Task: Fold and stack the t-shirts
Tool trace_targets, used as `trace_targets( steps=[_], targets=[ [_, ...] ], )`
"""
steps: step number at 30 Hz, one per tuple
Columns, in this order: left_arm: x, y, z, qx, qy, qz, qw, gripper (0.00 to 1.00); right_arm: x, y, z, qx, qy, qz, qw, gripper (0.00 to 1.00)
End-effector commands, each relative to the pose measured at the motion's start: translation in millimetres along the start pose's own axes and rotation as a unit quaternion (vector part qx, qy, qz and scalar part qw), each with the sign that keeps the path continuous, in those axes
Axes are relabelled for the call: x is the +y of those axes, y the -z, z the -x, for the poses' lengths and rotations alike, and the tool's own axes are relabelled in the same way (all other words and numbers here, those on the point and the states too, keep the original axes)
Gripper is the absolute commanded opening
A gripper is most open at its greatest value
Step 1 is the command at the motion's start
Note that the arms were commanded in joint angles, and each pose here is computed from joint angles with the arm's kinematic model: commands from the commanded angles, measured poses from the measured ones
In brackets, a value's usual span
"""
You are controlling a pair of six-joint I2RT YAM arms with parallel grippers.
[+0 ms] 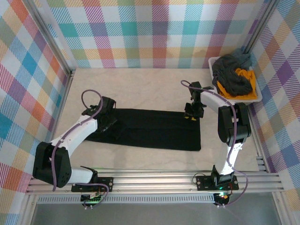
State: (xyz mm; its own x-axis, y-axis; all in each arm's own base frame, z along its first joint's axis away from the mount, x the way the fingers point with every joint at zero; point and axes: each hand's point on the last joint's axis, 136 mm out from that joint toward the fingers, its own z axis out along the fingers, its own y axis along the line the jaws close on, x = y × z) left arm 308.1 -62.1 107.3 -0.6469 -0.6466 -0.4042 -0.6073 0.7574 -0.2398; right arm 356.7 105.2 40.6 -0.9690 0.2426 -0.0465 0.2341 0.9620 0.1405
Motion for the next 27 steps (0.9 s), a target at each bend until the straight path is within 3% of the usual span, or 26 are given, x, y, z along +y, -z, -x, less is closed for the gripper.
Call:
trace_targets(
  steps=[1,7,15,18,23,27],
  targets=[
    [6.5,-20.4,-27.2,0.047,0.035,0.026,0.998,0.21,-1.3,0.6,-1.0,0.019,0.001,-0.004,1.000,0.31],
    [3.8,-71.5,-70.3,0.130,0.081,0.044,0.987,0.21,-5.8,-7.3,-15.1,0.059,-0.006,-0.010,0.998,0.31],
    [-29.6,-100.8,-47.1,0.131,0.038,0.056,0.989,0.23,-11.7,-4.7,-57.8,0.100,-0.013,-0.002,0.995,0.31],
    [-75.5,-123.1,-31.0,0.143,0.004,0.038,0.989,0.23,-8.5,-16.0,-81.6,0.133,-0.016,-0.004,0.991,0.29],
    [-155.9,-162.2,14.5,0.103,-0.023,0.004,0.994,0.22,21.4,-23.0,-135.2,0.169,-0.010,0.016,0.985,0.29],
    [-232.3,-171.9,24.0,0.091,-0.034,-0.089,0.991,0.22,45.0,-30.4,-185.0,0.179,-0.003,0.029,0.983,0.29]
  ],
)
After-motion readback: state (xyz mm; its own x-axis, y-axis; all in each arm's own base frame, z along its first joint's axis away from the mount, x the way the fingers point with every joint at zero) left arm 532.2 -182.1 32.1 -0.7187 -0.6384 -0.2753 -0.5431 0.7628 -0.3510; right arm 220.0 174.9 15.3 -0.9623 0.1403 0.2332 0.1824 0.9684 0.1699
